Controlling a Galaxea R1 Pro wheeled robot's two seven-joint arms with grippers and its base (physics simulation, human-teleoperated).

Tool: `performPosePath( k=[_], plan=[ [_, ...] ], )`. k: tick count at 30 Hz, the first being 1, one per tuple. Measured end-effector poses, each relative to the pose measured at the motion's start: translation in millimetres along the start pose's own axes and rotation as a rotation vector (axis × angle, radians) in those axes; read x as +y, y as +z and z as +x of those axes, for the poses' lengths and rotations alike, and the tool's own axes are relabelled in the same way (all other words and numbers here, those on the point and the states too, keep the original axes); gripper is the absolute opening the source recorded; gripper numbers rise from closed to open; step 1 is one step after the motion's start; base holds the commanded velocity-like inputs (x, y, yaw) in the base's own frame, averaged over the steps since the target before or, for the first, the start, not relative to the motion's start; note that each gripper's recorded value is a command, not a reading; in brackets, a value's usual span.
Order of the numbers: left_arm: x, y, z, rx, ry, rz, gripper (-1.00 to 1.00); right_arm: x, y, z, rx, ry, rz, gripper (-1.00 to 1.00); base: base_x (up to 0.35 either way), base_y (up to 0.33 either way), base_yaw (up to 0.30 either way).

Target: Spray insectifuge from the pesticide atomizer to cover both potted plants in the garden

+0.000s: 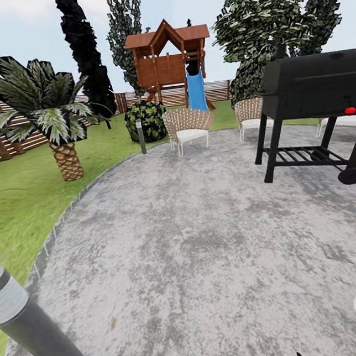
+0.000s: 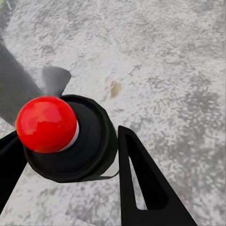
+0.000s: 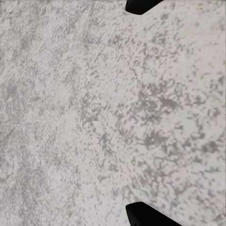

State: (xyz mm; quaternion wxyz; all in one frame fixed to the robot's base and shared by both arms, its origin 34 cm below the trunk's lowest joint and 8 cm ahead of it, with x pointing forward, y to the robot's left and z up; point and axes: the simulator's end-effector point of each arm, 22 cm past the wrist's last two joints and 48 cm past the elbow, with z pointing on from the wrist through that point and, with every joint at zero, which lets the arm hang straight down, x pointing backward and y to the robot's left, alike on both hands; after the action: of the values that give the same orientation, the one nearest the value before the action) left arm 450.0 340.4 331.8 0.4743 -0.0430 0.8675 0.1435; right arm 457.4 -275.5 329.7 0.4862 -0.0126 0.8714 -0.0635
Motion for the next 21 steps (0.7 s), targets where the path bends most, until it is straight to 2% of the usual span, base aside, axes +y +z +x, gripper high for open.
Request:
performPosePath(
  k=[21],
  plan=[
    [-1.2, -1.9, 4.1, 0.009, 0.003, 0.004, -1.0, 2.0, -0.2, 0.0, 0.0, 0.002, -0.002, 1.0, 0.34, 0.0, 0.0]
  ],
)
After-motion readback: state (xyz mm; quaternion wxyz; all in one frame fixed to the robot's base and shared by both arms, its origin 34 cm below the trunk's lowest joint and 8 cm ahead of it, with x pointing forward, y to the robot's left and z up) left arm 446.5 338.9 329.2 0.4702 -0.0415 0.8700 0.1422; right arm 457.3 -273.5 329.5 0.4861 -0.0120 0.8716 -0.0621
